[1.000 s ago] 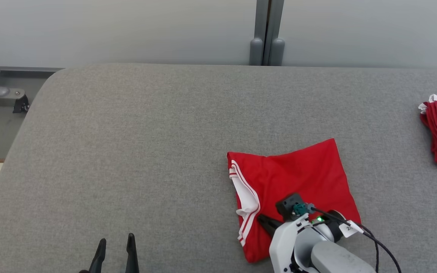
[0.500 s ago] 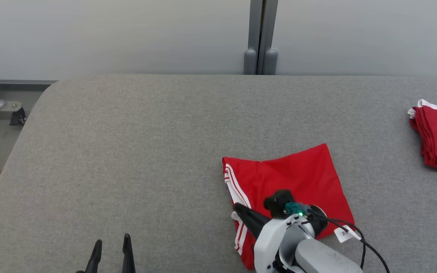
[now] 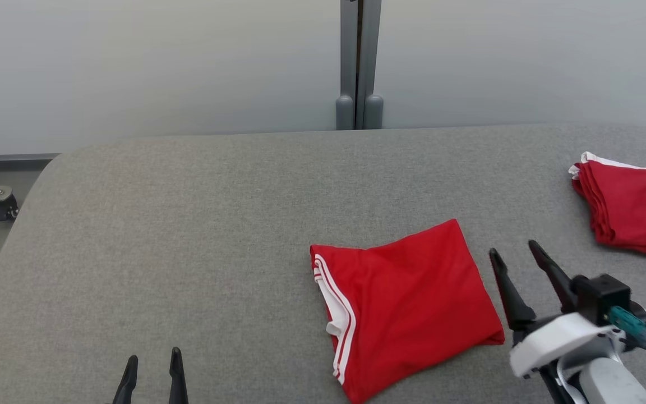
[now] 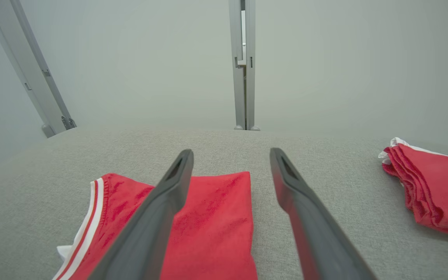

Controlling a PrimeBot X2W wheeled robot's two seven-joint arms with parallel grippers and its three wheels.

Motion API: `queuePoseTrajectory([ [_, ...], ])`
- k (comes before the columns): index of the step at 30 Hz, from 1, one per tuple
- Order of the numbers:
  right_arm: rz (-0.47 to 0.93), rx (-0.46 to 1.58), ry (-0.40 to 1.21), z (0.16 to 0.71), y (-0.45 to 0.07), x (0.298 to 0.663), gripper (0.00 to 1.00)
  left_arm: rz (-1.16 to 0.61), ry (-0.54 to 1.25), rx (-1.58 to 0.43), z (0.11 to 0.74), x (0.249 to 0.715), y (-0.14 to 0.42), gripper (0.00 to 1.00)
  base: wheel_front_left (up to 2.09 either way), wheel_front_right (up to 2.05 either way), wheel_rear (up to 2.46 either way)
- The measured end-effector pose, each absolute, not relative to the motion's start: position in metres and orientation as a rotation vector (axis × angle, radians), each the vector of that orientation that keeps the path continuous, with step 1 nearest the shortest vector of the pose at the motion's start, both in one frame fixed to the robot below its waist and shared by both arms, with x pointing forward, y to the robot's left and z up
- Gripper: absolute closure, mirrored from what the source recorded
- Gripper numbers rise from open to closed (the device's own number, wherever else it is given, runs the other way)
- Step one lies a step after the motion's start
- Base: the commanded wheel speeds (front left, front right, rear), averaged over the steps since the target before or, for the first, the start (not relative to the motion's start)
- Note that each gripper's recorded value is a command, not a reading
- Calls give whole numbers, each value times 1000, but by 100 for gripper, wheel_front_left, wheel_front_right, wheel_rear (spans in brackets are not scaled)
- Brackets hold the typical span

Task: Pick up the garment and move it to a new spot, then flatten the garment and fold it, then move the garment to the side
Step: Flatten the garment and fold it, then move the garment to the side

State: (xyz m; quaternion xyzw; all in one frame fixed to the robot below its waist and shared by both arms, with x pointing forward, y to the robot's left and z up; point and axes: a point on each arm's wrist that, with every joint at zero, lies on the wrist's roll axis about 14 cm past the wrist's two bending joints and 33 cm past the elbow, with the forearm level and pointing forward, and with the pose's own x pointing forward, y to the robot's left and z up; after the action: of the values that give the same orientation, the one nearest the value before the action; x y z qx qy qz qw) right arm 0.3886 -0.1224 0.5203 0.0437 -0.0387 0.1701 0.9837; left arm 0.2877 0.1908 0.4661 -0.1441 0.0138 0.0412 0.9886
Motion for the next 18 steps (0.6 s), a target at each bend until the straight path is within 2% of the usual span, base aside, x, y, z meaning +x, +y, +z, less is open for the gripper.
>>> queuePoseTrajectory([
  [4,224,83,-88,517,-160,374,0,61,32,-281,465,288,187,0,0,0,0],
  [8,147,83,-31,494,-181,355,0,41,43,-281,462,288,183,0,0,0,0],
  [18,83,109,46,467,-193,338,0,-6,69,-284,456,294,170,0,0,0,0],
])
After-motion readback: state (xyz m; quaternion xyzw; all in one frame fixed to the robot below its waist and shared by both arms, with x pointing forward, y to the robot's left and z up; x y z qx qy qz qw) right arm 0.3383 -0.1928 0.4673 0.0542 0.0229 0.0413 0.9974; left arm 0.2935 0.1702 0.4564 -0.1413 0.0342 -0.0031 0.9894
